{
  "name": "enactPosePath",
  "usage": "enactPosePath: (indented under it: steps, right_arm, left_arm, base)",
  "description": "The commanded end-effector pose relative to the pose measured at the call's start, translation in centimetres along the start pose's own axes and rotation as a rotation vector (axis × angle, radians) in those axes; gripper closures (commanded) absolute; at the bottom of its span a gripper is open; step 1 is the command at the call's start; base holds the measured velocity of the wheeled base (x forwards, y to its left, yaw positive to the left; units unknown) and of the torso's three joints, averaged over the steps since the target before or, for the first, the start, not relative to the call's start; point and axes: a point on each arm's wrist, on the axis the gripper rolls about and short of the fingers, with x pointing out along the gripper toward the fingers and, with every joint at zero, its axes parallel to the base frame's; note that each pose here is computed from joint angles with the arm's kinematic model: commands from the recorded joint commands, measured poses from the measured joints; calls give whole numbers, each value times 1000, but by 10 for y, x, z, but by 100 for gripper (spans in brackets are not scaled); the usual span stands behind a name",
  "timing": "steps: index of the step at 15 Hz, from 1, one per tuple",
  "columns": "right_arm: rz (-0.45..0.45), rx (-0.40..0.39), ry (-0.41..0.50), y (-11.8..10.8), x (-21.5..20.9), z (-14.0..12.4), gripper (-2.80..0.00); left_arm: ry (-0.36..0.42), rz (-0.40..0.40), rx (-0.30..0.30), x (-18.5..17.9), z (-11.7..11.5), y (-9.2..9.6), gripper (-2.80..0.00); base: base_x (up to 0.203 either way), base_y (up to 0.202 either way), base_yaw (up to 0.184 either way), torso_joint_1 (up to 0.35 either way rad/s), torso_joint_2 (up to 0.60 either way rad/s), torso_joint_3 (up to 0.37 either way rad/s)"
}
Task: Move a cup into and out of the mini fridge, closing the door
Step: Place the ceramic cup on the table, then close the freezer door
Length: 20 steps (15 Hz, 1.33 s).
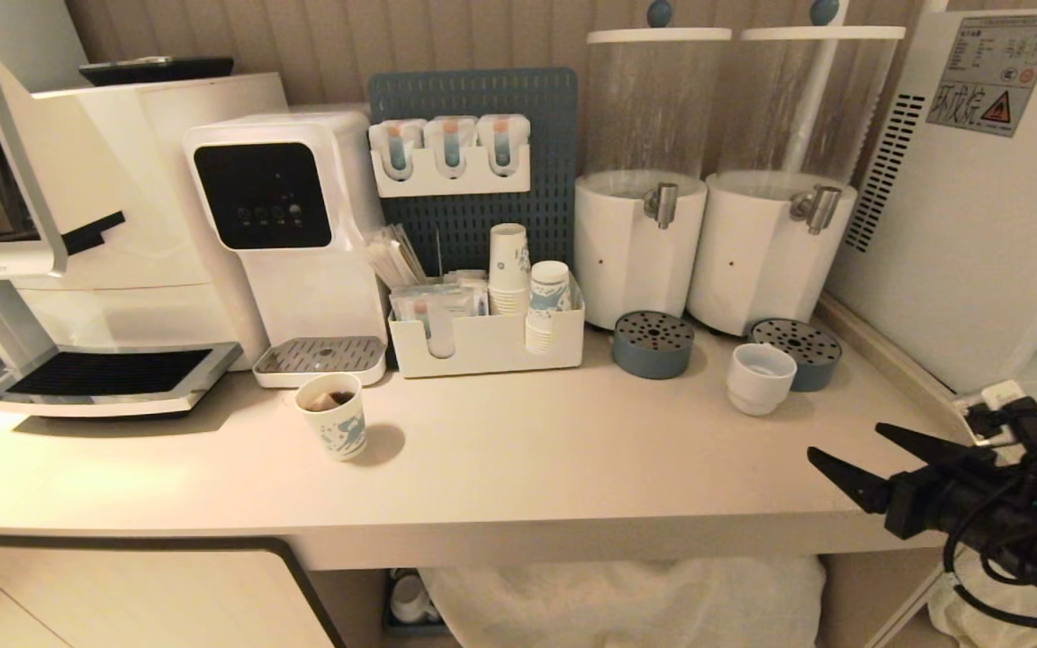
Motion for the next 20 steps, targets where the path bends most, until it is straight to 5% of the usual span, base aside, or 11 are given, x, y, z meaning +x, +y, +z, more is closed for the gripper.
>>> enactPosePath:
  steps: [1, 4, 5, 8, 11, 16, 18, 20]
  right_arm:
    - [6, -30, -97, 8, -27, 17, -280]
    - [49, -18, -145, 20, -62, 29, -280]
    - [65, -21, -165, 24, -76, 34, 0]
    - [106, -18, -200, 42, -127, 48, 0]
    - [185, 42, -79, 65, -185, 52, 0]
    - [256, 24, -96, 94, -259, 30, 0]
    - [230, -13, -166, 100, -277, 17, 0]
    - [105, -35, -234, 103, -287, 4, 0]
  left_arm:
    - [-1, 0, 0, 0, 0, 0, 0]
    - [0, 0, 0, 0, 0, 0, 0]
    - [-1, 0, 0, 0, 0, 0, 0]
    - [-1, 1, 0, 0, 0, 0, 0]
    - [1, 0, 0, 0, 0, 0, 0]
    - [0, 0, 0, 0, 0, 0, 0]
    - [1, 1, 0, 0, 0, 0, 0]
    - [1, 0, 0, 0, 0, 0, 0]
  base:
    - [0, 0, 0, 0, 0, 0]
    - [0, 0, 0, 0, 0, 0]
    - [0, 0, 0, 0, 0, 0]
    - [0, 0, 0, 0, 0, 0]
    - [0, 0, 0, 0, 0, 0]
    - [0, 0, 0, 0, 0, 0]
    - [0, 0, 0, 0, 0, 0]
    - [0, 0, 0, 0, 0, 0]
